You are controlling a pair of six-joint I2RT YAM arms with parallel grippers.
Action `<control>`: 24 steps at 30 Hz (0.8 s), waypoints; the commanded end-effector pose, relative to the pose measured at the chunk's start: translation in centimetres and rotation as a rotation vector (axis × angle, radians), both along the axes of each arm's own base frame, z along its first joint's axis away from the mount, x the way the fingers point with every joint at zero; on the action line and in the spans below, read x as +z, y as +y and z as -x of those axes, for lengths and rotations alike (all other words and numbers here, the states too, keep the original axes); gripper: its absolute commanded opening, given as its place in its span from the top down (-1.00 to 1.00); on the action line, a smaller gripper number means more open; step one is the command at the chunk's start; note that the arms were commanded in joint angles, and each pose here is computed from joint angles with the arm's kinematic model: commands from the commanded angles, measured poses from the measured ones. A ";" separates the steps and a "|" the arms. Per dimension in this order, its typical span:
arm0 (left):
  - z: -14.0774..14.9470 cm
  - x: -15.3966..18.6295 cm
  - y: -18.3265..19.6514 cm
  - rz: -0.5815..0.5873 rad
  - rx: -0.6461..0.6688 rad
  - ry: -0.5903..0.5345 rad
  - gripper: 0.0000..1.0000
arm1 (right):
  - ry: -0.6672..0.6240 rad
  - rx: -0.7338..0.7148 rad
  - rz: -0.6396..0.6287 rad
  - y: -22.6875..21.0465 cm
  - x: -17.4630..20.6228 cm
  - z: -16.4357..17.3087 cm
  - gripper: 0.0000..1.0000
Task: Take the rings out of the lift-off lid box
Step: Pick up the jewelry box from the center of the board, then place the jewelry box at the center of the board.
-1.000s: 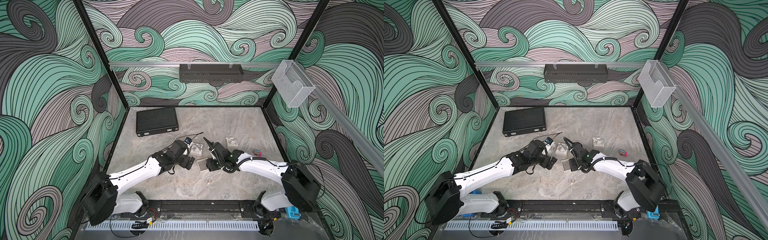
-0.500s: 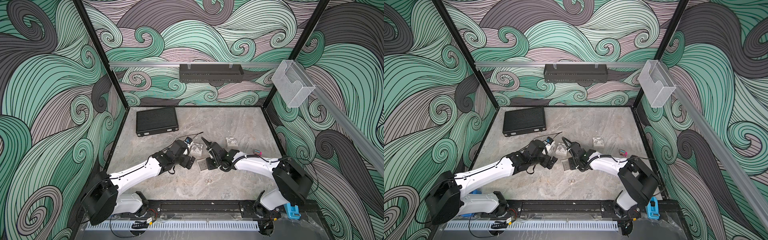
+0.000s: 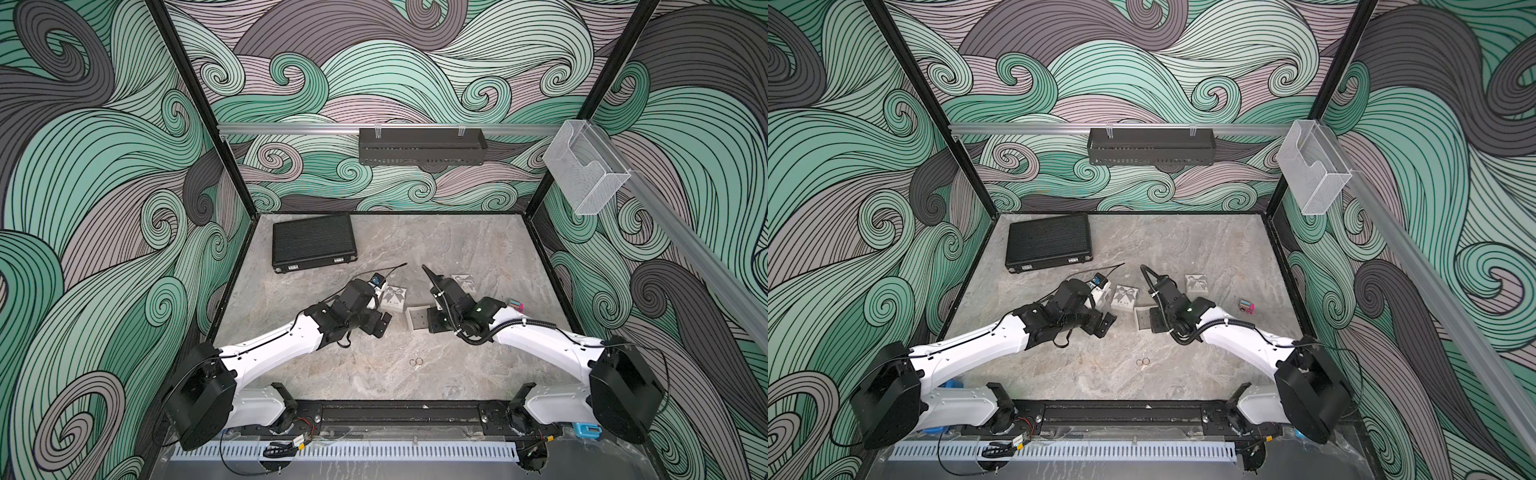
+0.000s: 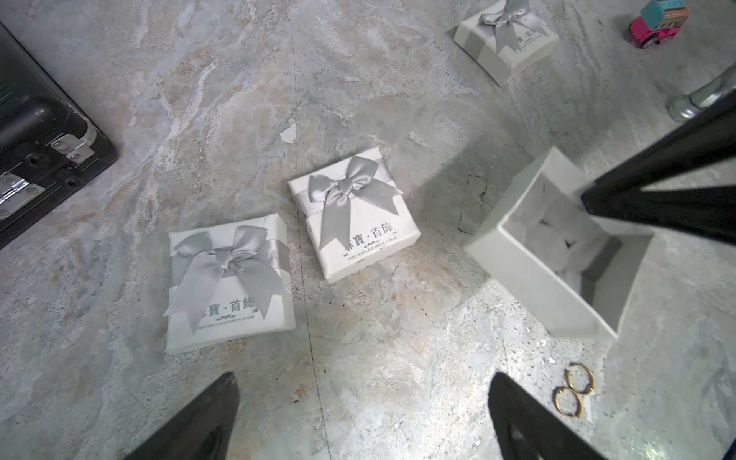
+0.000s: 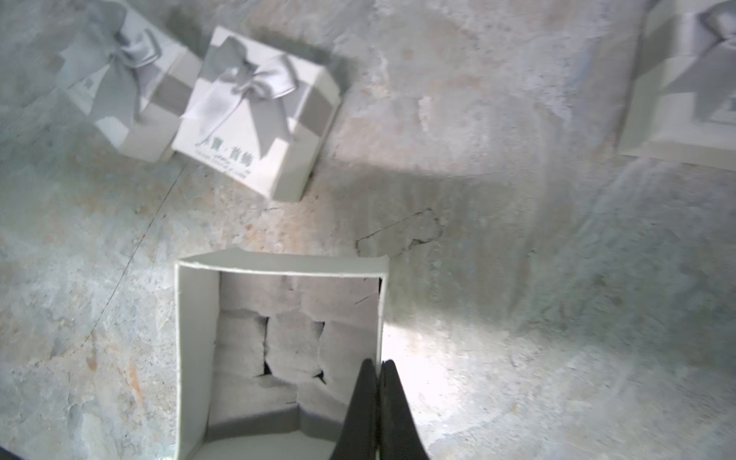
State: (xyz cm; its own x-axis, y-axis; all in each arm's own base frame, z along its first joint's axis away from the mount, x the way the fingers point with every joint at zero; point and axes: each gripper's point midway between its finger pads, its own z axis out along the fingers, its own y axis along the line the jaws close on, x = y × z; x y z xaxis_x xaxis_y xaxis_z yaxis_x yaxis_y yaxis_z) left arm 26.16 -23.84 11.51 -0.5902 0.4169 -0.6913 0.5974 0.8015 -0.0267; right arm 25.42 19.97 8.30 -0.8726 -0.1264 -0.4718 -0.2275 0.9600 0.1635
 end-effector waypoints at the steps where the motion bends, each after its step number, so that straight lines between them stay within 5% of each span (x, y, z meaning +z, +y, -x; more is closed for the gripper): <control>1: -0.6 1.1 -1.1 0.028 -0.033 -0.017 -0.97 | -0.018 -0.063 0.081 -2.0 -0.1 -2.5 1.00; 7: -0.4 1.1 -1.0 0.028 -0.029 -0.012 -0.97 | -0.015 -0.040 0.007 -2.1 -1.7 -8.4 1.00; 12: -0.2 1.3 -0.4 0.054 -0.003 -0.030 -0.97 | -0.022 -0.043 0.074 -3.3 -1.6 -11.1 1.00; 24: -0.1 0.8 -0.6 0.055 -0.014 -0.025 -0.97 | 0.006 -0.041 0.113 -4.2 -3.5 -12.3 1.00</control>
State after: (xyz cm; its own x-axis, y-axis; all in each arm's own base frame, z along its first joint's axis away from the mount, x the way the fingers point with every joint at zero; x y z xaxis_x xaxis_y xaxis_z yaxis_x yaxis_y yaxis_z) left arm 26.25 -24.29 12.10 -0.5722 0.3981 -0.7171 0.6060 0.7943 -0.0426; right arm 37.10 16.08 4.32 -0.8906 -0.1258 -0.4370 -0.1746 0.9819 0.0730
